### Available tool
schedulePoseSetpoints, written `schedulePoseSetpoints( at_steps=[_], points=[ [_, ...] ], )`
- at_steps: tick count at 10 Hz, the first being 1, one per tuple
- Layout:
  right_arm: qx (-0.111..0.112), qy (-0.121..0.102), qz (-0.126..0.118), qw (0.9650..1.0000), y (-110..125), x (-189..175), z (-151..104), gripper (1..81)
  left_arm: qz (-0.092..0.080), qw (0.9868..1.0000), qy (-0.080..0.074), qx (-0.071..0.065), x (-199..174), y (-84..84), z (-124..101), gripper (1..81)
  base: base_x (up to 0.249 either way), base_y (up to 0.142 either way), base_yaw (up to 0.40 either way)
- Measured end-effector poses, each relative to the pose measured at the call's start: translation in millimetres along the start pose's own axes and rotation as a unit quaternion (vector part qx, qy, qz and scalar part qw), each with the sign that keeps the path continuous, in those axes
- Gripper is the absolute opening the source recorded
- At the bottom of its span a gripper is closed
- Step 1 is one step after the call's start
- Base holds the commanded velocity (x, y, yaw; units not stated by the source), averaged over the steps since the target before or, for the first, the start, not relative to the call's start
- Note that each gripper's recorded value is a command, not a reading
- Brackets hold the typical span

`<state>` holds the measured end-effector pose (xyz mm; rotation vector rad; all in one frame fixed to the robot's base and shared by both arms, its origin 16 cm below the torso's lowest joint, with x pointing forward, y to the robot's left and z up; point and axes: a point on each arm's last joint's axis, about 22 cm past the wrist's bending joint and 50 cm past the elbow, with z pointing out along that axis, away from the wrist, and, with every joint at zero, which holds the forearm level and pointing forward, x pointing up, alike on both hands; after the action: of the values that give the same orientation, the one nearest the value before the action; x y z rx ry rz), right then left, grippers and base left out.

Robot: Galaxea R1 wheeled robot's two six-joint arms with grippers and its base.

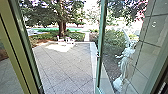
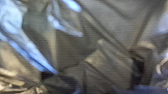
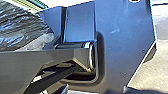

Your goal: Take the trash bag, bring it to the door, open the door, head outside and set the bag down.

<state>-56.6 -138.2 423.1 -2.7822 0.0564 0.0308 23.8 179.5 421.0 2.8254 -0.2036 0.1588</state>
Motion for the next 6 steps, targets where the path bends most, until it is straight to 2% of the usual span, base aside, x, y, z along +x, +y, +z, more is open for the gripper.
schedulePoseSetpoints(
  at_steps=[2,4,6],
  points=[
    [0.0,0.003,-0.002,1.0,-1.0,4.4,0.2,81.1,0.001,1.0,0.005,0.001,7.0,-0.7,0.4,1.0,0.092,0.0,0.0],
    [0.001,0.001,0.0,1.0,-1.4,1.8,0.3,81.1,0.0,1.0,0.0,0.005,0.0,-8.5,-1.9,1.0,0.092,0.0,0.0],
    [0.0,0.0,0.0,1.0,0.4,-1.1,0.0,81.1,0.001,1.0,0.001,0.002,0.2,-3.2,-0.8,1.0,0.092,0.0,0.0]
  ],
)
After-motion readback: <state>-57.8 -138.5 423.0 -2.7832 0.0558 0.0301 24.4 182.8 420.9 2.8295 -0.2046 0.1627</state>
